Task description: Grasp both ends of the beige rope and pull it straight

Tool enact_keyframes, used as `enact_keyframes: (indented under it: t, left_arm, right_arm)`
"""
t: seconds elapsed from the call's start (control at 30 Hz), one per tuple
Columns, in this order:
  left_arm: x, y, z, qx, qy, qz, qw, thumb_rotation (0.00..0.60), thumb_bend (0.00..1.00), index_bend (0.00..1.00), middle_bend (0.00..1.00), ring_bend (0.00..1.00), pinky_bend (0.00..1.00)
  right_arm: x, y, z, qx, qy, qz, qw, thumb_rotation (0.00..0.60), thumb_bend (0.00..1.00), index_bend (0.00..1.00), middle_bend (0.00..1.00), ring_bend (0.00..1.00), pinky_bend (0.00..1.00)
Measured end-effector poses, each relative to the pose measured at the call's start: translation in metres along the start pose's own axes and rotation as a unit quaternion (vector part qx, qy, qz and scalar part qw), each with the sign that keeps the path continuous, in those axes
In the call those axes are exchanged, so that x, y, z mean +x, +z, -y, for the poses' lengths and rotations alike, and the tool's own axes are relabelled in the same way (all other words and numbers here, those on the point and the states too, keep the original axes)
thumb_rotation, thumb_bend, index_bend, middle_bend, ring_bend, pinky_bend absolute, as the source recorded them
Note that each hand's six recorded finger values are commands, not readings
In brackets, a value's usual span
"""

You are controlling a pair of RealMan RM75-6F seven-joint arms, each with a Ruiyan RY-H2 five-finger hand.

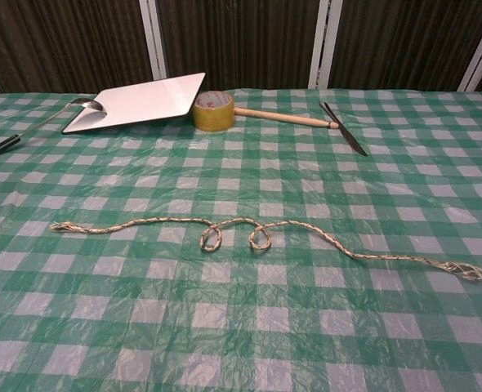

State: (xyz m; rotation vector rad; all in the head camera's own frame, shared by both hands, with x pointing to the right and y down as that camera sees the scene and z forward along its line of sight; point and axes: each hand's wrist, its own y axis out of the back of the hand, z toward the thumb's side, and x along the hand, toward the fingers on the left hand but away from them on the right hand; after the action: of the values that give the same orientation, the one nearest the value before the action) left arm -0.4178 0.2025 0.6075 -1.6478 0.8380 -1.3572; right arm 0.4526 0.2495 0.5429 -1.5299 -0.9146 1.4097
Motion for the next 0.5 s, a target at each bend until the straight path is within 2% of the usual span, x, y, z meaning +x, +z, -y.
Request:
enact_keyframes:
  t: [0.2,0.37,0.5]
  left_arm:
    - [0.011,0.014,0.01,-0.004,-0.014,0.021,0.9997,0.6,0.43,0.0,0.0,0.0,0.08]
    - [0.027,0.033,0.025,-0.03,-0.035,0.055,0.9974,0.6,0.44,0.0,0.0,0.0,0.05]
    - [0.044,0.045,0.038,-0.032,-0.032,0.079,0.9958,0.6,0.47,0.01,0.0,0.0,0.01]
  right_arm:
    - [0.001,-0.002,-0.002,-0.007,0.0,0.001,1.0,0.6,0.31,0.0,0.0,0.0,0.0]
    - [0.0,-0.004,0.0,-0.003,0.004,0.005,1.0,0.6,0.31,0.0,0.0,0.0,0.0]
    - [-0.005,-0.002,0.007,0.005,0.014,0.007,0.9999,0.6,0.31,0.0,0.0,0.0,0.0]
